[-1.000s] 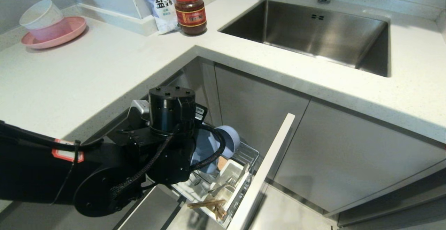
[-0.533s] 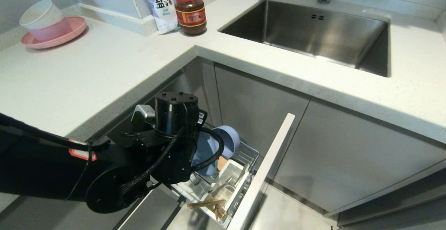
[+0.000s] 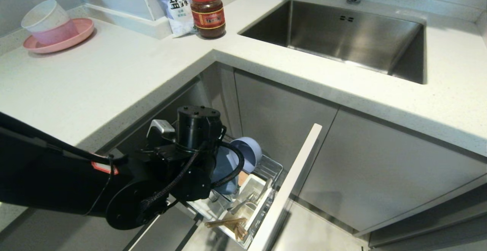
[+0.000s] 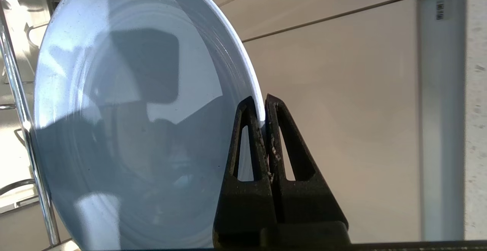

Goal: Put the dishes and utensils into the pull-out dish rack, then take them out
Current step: Pick up the plate and place it in the cupboard

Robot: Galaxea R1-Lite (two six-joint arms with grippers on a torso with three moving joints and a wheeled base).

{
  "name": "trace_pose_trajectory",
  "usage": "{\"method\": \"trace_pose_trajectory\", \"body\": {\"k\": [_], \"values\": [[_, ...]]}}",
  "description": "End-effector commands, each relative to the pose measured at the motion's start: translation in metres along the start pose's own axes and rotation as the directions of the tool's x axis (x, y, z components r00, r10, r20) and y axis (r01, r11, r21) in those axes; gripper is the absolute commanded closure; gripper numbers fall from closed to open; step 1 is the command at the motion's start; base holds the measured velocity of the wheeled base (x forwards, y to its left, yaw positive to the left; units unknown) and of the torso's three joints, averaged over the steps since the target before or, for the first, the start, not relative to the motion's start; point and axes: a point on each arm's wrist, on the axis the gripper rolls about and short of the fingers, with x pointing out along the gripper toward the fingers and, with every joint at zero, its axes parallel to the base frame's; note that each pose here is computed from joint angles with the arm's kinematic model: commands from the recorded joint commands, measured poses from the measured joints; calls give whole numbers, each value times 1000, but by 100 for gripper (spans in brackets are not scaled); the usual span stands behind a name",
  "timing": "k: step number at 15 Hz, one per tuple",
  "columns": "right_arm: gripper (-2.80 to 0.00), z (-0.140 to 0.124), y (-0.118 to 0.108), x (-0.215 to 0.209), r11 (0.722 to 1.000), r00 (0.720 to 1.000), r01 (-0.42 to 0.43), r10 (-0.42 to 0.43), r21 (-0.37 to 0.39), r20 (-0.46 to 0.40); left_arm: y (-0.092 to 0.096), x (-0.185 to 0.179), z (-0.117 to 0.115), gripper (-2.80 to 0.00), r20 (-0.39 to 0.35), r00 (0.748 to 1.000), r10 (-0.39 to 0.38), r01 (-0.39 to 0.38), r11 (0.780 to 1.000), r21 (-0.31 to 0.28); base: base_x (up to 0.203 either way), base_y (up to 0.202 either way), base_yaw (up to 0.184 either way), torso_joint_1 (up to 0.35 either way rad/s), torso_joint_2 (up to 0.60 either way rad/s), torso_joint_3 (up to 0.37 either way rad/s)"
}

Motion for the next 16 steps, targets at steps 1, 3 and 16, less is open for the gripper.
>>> {"method": "trace_pose_trajectory", "body": {"k": [1,3,16], "values": [[0,0,0,0,1000,1000,1,-1,0,3,2,3,-1,0,8,1000,7,-7,1000,-5,0,0,0,0,0,0],[0,0,0,0,1000,1000,1,-1,0,3,2,4,-1,0,6,1000,9,-9,1000,-4,0,0,0,0,0,0],[0,0,0,0,1000,1000,0,0,0,3,20,25,-11,0,1,998,70,-70,997,22,0,0,0,0,0,0]]}}
